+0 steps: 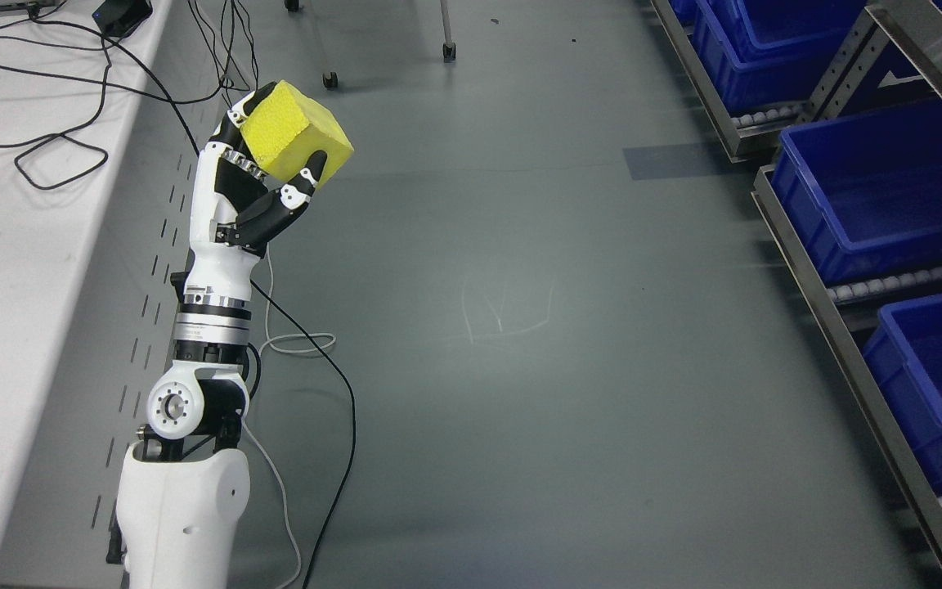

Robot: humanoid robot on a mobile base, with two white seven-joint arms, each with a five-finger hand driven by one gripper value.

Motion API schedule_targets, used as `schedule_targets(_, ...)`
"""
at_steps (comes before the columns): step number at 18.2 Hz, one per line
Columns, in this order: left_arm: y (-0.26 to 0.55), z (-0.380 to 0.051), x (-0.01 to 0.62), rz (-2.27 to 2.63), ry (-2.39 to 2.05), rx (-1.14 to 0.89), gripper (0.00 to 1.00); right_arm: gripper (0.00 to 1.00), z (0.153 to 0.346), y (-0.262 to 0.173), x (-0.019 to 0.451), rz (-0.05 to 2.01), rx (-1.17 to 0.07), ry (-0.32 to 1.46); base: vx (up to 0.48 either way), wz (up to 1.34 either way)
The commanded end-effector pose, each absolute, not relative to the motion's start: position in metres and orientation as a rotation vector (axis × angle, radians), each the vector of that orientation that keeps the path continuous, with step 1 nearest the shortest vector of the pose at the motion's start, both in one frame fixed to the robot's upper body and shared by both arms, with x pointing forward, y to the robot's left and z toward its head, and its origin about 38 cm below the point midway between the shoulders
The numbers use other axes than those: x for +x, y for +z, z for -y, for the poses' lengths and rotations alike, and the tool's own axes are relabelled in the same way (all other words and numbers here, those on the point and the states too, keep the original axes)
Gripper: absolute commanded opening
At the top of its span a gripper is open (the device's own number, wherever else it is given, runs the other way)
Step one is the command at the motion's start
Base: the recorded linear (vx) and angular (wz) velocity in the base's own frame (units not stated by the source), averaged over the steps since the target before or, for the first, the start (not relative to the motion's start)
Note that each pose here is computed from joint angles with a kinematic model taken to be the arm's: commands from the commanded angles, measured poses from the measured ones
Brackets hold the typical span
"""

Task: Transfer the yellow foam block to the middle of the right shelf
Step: 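Hold the cube raised in the left hand while turning toward the shelves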

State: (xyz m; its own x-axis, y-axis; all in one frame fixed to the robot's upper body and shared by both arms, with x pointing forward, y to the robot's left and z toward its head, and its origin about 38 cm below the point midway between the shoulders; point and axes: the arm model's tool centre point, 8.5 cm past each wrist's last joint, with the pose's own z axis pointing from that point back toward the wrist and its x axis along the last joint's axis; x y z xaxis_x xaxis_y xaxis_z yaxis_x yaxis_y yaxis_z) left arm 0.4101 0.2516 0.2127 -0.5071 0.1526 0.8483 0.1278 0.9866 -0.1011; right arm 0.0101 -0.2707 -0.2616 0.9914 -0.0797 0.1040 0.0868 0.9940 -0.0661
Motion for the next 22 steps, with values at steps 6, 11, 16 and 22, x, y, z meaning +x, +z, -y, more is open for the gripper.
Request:
schedule_targets(6,0.217,-0.254,0.409,2.119,0.008,-0.188,0.31,1.0,0.283,-0.261,0.017,0.121,-0.091,-0.082,0.345,-0.04)
schedule_targets(11,0.217,-0.247,0.409,2.115,-0.007,-0.205,0.31,1.0,0.283,-0.26,0.018,0.122,-0.091,-0.082,0.295,-0.25)
schedule_targets(16,0.222,-0.232,0.408,2.126,-0.056,-0.249,0.31,1.0,0.283,-0.26,0.018,0.122,-0.091,-0.082,0.259,-0.53)
schedule_targets(22,0.236,-0.207,0.412,2.152,-0.121,-0.313,0.31,1.0,0.283,-0.261,0.017,0.121,-0.091,-0.082,0.21,-0.83)
